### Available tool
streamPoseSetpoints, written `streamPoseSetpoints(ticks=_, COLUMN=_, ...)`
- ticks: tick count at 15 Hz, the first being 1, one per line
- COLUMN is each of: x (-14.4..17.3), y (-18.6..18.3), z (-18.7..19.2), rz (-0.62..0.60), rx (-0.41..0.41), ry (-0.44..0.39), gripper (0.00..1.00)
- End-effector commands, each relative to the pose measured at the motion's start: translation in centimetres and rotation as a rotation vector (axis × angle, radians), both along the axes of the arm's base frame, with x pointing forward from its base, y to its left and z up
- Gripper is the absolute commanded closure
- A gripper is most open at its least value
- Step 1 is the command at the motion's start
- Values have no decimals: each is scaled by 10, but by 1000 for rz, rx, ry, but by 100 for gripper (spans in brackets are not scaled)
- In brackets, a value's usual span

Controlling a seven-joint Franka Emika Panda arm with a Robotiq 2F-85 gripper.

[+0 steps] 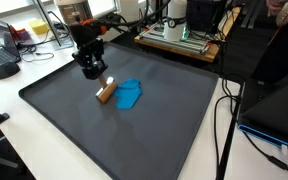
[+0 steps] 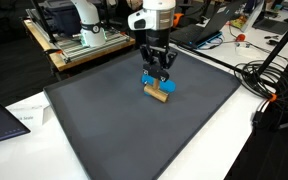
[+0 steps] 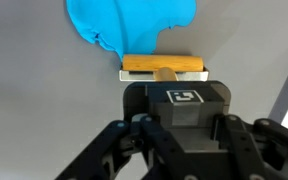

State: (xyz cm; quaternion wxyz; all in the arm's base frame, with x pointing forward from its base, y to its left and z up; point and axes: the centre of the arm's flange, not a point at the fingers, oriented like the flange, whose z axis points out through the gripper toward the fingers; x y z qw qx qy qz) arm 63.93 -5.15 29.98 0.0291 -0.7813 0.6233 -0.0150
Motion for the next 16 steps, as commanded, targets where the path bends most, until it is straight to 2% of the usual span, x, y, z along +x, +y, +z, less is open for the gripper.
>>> streamPoseSetpoints(ticks=1, x=5, y=-37, z=-66, rz=17, rx=-77, ry=13, gripper=78)
streamPoseSetpoints(ticks=16, x=4, y=-69, z=-66, rz=3, rx=-119, ry=-11, gripper=78)
